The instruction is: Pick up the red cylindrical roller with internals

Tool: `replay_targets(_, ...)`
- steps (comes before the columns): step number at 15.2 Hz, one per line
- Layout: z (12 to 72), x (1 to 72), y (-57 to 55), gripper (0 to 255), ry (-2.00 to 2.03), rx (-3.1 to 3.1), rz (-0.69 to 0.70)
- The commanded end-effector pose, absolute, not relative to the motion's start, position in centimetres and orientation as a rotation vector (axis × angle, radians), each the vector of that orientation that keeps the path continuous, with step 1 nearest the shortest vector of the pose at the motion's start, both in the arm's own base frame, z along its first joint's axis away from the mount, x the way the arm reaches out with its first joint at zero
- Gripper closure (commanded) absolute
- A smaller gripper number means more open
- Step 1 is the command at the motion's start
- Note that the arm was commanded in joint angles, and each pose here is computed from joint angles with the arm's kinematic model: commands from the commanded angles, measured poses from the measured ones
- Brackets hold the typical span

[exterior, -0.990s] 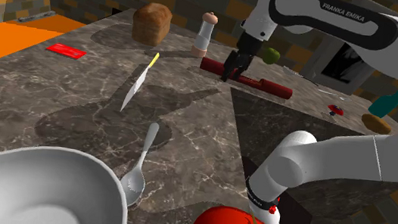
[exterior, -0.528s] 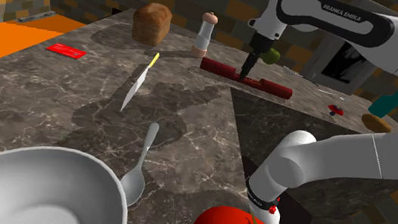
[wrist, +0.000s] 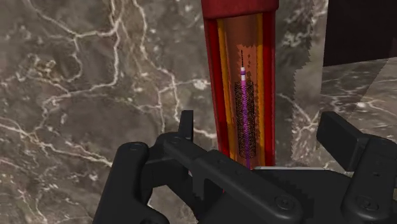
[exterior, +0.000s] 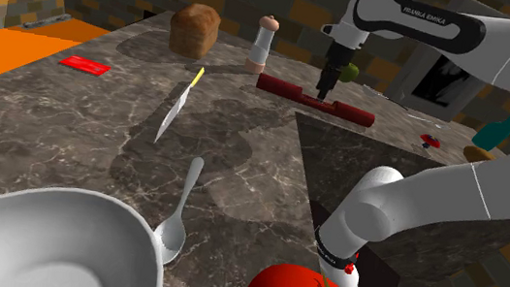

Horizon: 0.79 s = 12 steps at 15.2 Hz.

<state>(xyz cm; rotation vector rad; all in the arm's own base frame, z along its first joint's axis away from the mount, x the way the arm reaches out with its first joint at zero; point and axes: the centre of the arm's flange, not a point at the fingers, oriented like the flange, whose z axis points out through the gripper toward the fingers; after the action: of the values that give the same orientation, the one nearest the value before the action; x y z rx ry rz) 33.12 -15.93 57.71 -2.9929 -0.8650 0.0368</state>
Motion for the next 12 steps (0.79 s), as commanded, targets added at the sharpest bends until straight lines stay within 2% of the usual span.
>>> replay_targets(1,56.8,33.1,-16.1,0,-0.876,-2.991,0.038)
replay_targets(7,54.4,33.1,-16.1,0,-0.876,-2.991,0.038)
replay_targets(8,54.4,33.1,-16.1,255,-0.876,-2.991,0.038)
replay_targets(12,54.4,33.2,-16.1,255,-0.876,-2.991,0.038)
